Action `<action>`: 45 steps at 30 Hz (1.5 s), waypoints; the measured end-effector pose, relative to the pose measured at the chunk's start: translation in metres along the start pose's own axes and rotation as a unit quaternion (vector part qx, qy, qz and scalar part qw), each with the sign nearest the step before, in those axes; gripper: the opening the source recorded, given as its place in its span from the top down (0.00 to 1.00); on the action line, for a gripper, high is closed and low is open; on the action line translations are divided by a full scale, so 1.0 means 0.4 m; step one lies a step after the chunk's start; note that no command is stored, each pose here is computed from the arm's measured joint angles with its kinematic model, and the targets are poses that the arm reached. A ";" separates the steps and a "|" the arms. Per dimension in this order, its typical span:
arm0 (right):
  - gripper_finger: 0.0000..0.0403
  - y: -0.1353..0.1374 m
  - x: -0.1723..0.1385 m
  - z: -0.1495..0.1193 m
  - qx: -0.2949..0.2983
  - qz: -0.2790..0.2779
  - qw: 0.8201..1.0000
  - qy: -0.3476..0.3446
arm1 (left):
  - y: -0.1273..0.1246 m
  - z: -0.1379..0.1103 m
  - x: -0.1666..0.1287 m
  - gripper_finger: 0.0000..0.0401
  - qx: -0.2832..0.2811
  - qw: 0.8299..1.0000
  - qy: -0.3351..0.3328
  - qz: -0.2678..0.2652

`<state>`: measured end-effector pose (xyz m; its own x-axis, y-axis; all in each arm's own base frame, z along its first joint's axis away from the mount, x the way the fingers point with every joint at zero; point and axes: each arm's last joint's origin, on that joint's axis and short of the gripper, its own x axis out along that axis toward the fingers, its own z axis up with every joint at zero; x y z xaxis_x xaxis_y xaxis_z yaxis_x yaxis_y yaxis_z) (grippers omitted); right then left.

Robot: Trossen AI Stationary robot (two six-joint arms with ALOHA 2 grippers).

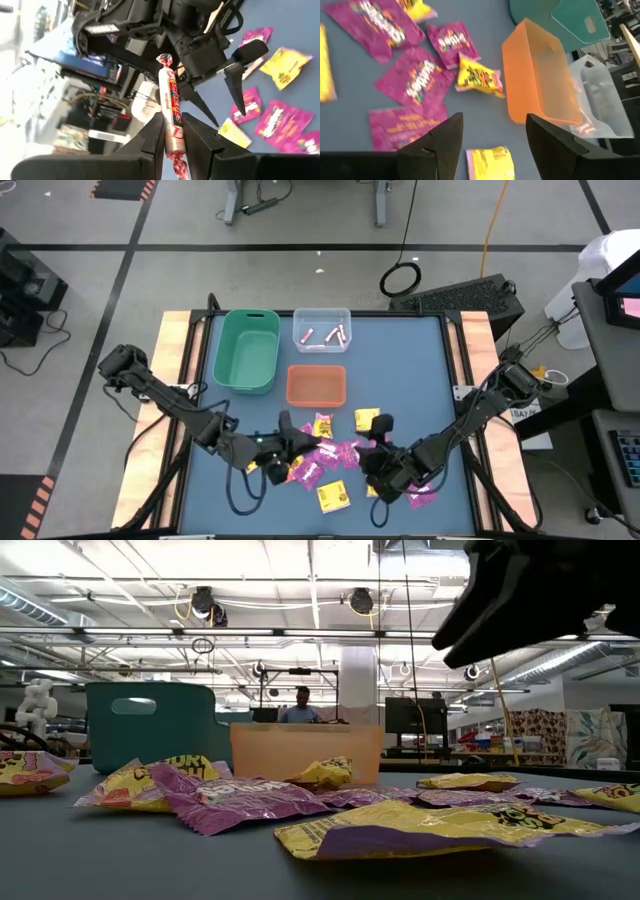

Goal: Sort candy
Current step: Put the white candy into the transparent bin

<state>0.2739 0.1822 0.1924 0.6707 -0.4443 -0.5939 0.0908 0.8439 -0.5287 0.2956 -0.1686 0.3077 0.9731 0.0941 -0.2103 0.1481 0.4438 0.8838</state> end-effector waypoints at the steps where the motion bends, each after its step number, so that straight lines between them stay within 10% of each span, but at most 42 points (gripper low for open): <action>1: 0.48 -0.002 0.001 -0.003 -0.006 -0.003 1.000 0.005 | 0.001 0.000 0.000 0.84 0.013 1.000 -0.001 0.001; 20: 0.48 -0.070 0.051 -0.035 -0.041 -0.048 0.993 0.097 | 0.003 -0.001 0.001 0.84 0.093 0.996 0.002 0.004; 31: 0.48 -0.064 0.045 -0.036 -0.044 -0.044 0.994 0.095 | 0.016 -0.017 0.001 0.84 -0.160 0.979 0.087 0.091; 45: 0.48 -0.055 0.040 -0.039 0.006 -0.021 0.995 0.102 | 0.044 -0.072 0.029 0.84 -0.426 0.876 0.123 0.191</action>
<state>0.2711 0.1518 0.1853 0.5038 -0.5294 -0.6826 0.1249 0.8265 -0.5488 0.3044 -0.1340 0.3087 0.8400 0.5232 -0.1436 -0.4672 0.8321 0.2989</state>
